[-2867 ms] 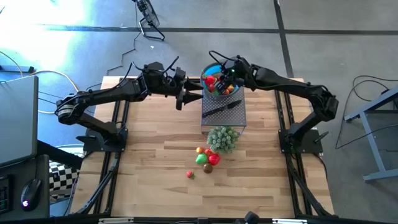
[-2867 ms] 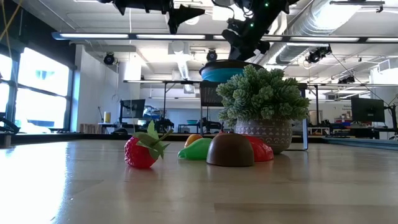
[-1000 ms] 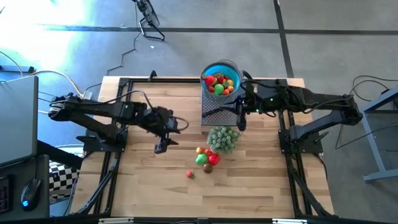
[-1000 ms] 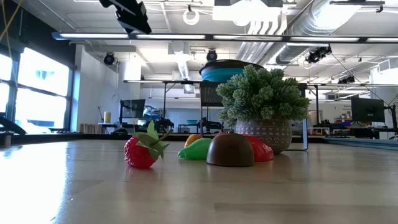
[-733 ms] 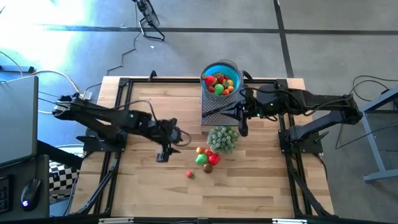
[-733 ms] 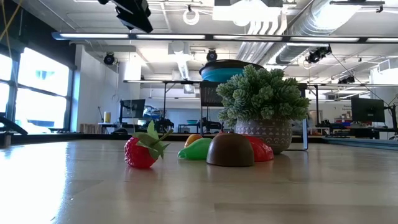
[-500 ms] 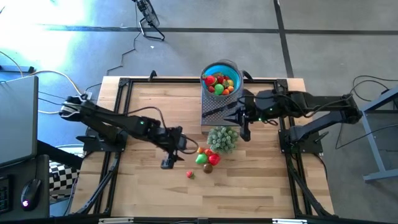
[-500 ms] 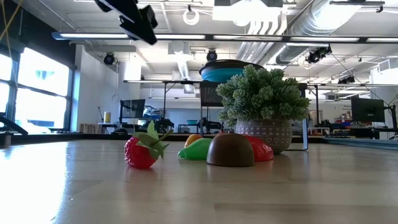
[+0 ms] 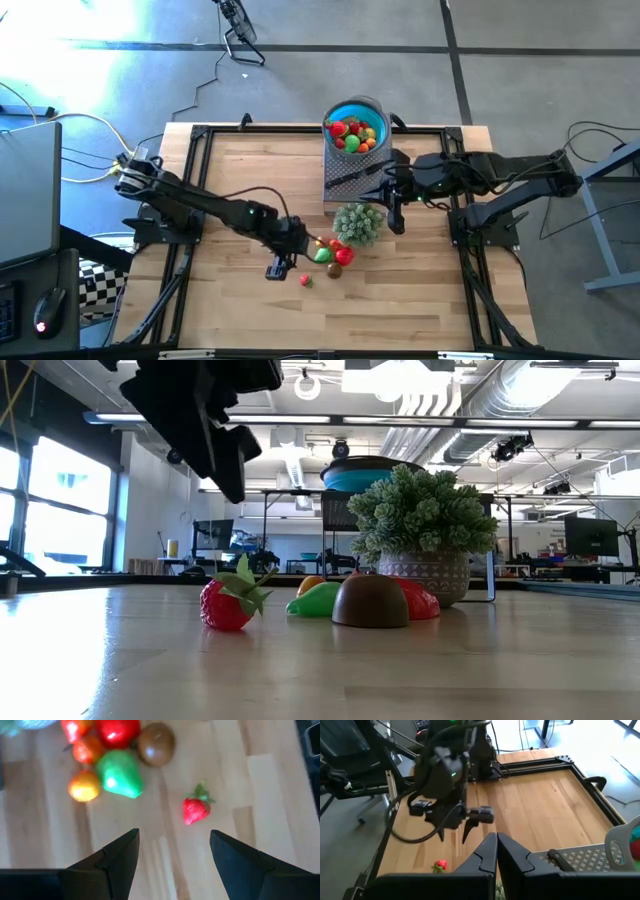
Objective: Pick & Place Fruit
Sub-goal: Put the red strawberry into the blue strainer bowl
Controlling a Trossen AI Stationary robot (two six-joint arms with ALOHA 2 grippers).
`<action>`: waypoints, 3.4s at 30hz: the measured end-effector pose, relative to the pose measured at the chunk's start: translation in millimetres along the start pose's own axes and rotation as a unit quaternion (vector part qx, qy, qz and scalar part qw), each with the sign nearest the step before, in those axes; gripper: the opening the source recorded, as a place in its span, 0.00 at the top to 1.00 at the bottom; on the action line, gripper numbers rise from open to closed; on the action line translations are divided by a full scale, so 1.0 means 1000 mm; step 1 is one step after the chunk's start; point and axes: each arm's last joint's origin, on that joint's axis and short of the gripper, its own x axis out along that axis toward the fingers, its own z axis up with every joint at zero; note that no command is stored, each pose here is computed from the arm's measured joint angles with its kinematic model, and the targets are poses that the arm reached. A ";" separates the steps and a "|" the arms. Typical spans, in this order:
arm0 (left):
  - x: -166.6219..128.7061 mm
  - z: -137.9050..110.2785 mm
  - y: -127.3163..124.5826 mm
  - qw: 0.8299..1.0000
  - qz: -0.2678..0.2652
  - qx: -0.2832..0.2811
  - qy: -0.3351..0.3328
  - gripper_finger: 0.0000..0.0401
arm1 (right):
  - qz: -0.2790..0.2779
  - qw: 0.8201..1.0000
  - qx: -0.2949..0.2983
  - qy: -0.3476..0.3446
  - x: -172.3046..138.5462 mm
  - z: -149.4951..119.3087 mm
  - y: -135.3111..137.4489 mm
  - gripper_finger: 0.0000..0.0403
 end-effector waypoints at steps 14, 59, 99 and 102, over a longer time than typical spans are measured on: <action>0.020 -0.003 -0.037 0.997 0.016 0.074 -0.012 0.41 | -0.043 0.999 0.018 -0.011 0.000 0.001 -0.003 0.99; 0.070 -0.015 -0.028 0.991 -0.036 0.121 -0.034 0.41 | -0.076 0.996 0.036 -0.034 0.002 0.004 -0.006 0.99; 0.103 -0.019 -0.026 0.993 -0.037 0.106 -0.032 0.41 | -0.077 0.996 0.031 -0.030 0.002 0.003 -0.006 0.99; 0.105 -0.019 -0.026 0.994 -0.041 0.098 -0.035 0.41 | -0.076 0.996 0.031 -0.029 0.002 0.003 -0.006 0.99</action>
